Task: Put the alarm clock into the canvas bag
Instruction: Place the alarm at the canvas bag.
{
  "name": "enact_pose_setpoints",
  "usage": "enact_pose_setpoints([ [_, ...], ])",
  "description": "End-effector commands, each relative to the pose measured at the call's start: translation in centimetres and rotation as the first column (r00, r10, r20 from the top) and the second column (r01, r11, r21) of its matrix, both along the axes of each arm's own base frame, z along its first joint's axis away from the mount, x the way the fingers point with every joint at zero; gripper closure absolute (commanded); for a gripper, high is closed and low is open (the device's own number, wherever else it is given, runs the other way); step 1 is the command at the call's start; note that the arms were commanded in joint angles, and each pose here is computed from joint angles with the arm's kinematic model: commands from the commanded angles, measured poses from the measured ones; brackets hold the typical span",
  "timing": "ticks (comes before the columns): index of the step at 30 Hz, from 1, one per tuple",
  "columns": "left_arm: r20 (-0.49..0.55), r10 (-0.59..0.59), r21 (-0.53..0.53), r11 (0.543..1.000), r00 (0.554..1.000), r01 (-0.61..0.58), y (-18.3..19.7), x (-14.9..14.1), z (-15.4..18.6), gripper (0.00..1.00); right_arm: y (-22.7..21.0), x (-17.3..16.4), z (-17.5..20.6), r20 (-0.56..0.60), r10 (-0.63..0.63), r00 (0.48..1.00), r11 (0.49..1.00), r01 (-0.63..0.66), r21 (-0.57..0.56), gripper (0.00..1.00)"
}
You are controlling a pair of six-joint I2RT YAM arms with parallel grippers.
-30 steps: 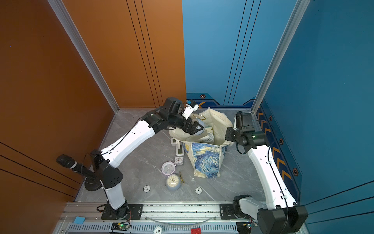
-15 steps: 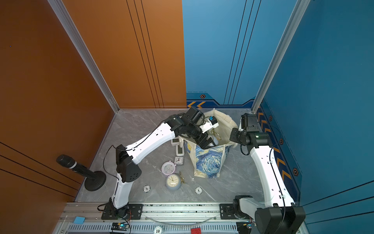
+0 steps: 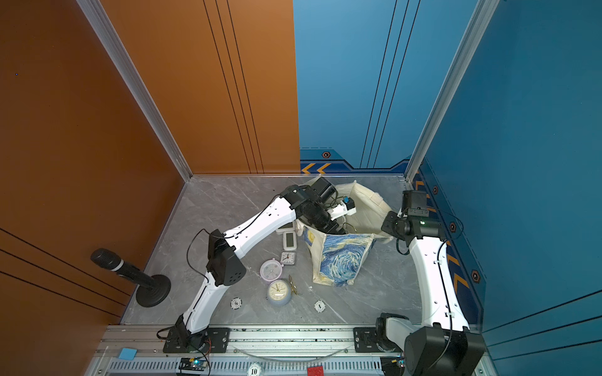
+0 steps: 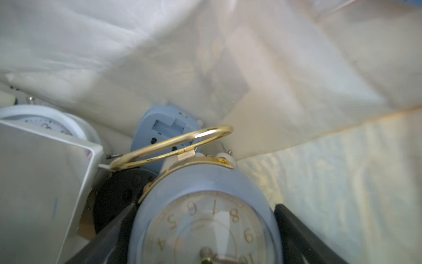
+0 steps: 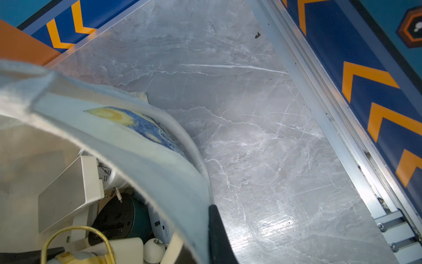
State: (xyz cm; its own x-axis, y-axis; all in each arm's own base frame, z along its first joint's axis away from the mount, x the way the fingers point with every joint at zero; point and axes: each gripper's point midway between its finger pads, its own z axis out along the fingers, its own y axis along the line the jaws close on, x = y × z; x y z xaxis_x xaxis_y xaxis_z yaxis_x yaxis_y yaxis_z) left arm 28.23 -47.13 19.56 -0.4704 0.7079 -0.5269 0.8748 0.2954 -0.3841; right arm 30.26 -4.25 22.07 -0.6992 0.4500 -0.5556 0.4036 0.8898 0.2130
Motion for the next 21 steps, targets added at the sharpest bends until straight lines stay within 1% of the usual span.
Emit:
enact_pose_setpoints([
  [1, 0.033, 0.011, 0.132, 0.991, 0.999, -0.015, 1.6, 0.0, -1.9, 0.40, -0.9, 0.1, 1.1, 0.056, -0.044, 0.997, 0.999, 0.045, -0.007, 0.91],
  [5, -0.019, -0.014, 0.138, 0.990, 1.000, 0.017, 1.4, -0.8, -2.9, 0.37, -0.4, 0.4, 1.0, 0.059, -0.031, 0.998, 0.999, 0.030, 0.019, 0.91],
  [9, -0.090, -0.054, 0.095, 0.994, 0.994, 0.062, 0.8, -2.0, -2.8, 0.25, 0.0, 0.7, 1.3, 0.080, -0.019, 0.997, 0.999, 0.016, 0.040, 0.91],
  [11, -0.081, -0.050, 0.076, 0.995, 0.995, 0.057, 0.5, -1.9, -2.1, 0.20, 0.2, 0.8, 1.4, 0.083, -0.012, 0.996, 0.999, 0.008, 0.047, 0.91],
  [12, -0.066, -0.037, 0.075, 0.996, 0.997, 0.042, 0.5, -1.5, -1.7, 0.16, 0.3, 0.8, 1.4, 0.083, -0.009, 0.996, 0.999, 0.005, 0.050, 0.91],
  [13, -0.045, -0.023, 0.071, 0.997, 0.999, 0.026, 0.4, -1.1, -1.1, 0.09, 0.4, 0.8, 1.4, 0.083, -0.007, 0.996, 0.999, 0.003, 0.052, 0.91],
  [15, -0.011, 0.000, 0.057, 0.998, 1.000, 0.001, 0.4, -0.4, 0.1, 0.01, 0.4, 0.8, 1.2, 0.080, -0.004, 0.997, 0.998, 0.000, 0.055, 0.91],
  [19, 0.034, 0.039, 0.001, 0.999, 0.999, -0.039, 0.5, 0.5, 3.2, 0.02, 0.5, 0.7, 1.1, 0.079, 0.002, 0.997, 0.999, -0.006, 0.054, 0.91],
  [21, 0.050, 0.079, -0.018, 0.997, 0.996, -0.078, 0.8, 1.3, 4.5, 0.02, 0.5, 0.7, 1.1, 0.078, 0.003, 0.997, 0.998, -0.007, 0.055, 0.91],
])
